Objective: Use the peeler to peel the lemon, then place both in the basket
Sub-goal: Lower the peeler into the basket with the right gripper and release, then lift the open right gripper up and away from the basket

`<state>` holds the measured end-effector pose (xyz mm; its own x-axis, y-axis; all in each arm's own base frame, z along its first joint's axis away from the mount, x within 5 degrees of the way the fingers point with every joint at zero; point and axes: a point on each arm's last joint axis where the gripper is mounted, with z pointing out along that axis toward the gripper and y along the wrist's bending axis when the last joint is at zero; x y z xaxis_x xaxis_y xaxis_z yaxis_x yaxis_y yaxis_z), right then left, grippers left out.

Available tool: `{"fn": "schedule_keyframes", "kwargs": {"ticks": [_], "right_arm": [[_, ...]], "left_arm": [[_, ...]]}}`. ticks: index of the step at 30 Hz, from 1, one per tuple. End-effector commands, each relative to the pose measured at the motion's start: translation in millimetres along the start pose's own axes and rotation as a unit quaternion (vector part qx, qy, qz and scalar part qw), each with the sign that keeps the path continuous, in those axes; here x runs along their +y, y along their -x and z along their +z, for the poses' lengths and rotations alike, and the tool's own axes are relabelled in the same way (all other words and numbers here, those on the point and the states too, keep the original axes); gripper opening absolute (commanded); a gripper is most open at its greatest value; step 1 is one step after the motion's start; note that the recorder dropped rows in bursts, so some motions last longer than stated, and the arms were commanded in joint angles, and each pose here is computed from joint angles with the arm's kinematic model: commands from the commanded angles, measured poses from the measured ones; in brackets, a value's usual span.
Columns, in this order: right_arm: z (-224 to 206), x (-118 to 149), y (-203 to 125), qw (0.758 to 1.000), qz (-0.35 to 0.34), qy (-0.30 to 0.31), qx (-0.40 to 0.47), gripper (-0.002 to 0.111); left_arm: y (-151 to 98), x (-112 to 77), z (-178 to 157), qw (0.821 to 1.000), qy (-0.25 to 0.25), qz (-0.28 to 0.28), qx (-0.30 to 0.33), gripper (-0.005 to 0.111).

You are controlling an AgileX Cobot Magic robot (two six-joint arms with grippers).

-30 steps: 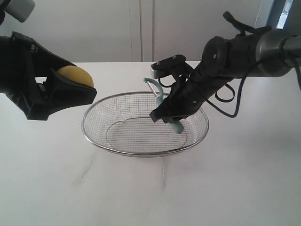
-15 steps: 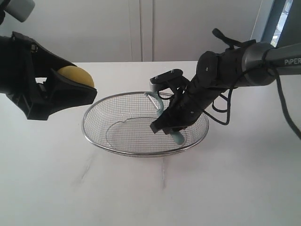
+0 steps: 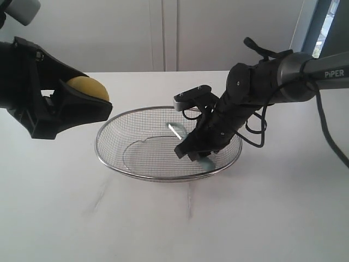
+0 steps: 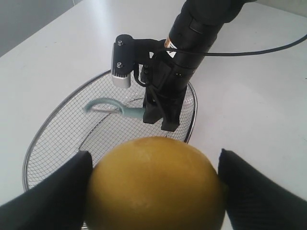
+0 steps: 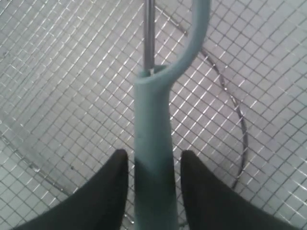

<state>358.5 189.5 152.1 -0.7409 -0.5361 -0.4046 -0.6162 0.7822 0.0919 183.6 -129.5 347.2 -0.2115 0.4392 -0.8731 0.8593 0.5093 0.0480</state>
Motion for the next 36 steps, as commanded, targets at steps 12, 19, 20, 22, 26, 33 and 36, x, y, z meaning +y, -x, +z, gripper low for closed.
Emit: {"fn": "schedule_keyframes", "kwargs": {"ticks": [12,19,20,22,26,33,36], "right_arm": [[-40.2,0.3,13.3,0.999,-0.006,-0.011,-0.053,0.058],[-103.0,10.1,23.1,0.992,-0.020,-0.022,-0.125,0.058],[-114.0,12.4,23.1,0.991,-0.022,-0.023,-0.133,0.058],[-136.5,17.4,21.4,0.988,-0.028,-0.021,-0.147,0.058],[-178.9,28.8,12.1,0.986,-0.040,-0.014,-0.162,0.051],[-250.1,45.8,-8.6,0.973,-0.046,-0.021,-0.224,0.000],[-277.1,51.0,-23.2,0.969,-0.053,-0.038,-0.238,0.000]], "left_arm": [[1.1,-1.9,-2.8,1.000,-0.006,-0.015,-0.009,0.000],[1.1,-1.9,-2.8,1.000,-0.006,-0.015,-0.009,0.000],[1.1,-1.9,-2.8,1.000,-0.006,-0.015,-0.009,0.000],[1.1,-1.9,-2.8,1.000,-0.006,-0.015,-0.009,0.000],[1.2,-1.8,-2.8,1.000,-0.005,-0.014,-0.010,0.000],[1.1,-1.7,-2.8,1.000,-0.004,-0.013,-0.009,0.000],[1.2,-1.6,-2.8,1.000,-0.004,-0.013,-0.010,0.000]]}}
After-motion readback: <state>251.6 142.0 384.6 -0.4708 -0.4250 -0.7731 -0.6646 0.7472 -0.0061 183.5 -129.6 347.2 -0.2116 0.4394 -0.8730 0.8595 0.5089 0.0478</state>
